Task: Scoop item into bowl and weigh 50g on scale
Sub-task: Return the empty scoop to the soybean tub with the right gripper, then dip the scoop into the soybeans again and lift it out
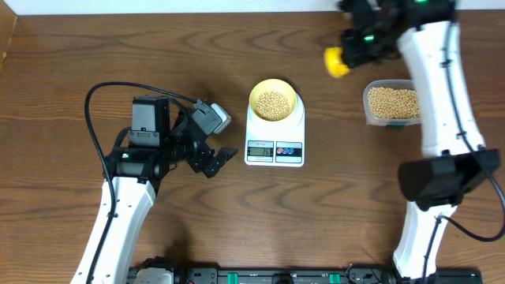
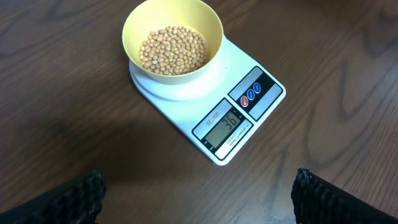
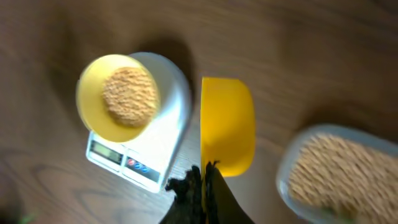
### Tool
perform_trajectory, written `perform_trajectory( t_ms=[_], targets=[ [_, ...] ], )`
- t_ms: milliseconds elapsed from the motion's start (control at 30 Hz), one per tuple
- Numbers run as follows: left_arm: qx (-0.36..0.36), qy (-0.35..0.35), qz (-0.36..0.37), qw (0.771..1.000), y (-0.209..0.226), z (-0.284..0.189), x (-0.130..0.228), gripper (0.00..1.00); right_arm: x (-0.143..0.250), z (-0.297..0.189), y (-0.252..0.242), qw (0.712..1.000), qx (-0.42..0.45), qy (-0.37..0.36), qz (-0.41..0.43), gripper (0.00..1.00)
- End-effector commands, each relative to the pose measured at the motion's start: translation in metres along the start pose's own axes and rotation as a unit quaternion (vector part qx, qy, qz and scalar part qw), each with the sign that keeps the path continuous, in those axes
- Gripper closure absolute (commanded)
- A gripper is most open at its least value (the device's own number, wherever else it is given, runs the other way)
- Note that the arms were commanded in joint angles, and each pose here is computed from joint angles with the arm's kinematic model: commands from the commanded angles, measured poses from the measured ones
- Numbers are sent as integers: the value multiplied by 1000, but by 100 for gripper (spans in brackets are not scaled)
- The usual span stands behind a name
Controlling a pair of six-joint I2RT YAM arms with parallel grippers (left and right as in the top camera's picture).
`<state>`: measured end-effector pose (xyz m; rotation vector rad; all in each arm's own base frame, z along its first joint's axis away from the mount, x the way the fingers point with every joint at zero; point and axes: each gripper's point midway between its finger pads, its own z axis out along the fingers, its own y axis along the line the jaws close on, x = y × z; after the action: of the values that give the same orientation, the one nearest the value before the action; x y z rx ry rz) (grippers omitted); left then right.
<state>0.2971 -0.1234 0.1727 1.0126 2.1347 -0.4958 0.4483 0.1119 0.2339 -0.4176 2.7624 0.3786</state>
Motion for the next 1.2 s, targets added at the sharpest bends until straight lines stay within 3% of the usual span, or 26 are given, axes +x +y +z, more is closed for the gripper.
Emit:
perform_trajectory(
  t_ms=[0, 200, 500, 800, 1167],
  targets=[
    [-6, 0, 7, 1000, 4, -1, -2, 2, 12, -19, -36, 998, 3, 4, 59, 99],
    [-6, 0, 7, 1000, 4, -1, -2, 2, 51, -20, -97, 987, 34, 54, 147, 99],
    [-6, 0, 7, 1000, 4, -1, -2, 2, 91, 11, -131, 971, 82, 126, 184, 99],
    [-6, 0, 7, 1000, 4, -1, -2, 2, 94, 24, -156, 966, 138, 124, 182, 99],
    [-6, 0, 7, 1000, 4, -1, -2, 2, 97, 59, -148, 971, 88, 118, 188, 99]
  ],
)
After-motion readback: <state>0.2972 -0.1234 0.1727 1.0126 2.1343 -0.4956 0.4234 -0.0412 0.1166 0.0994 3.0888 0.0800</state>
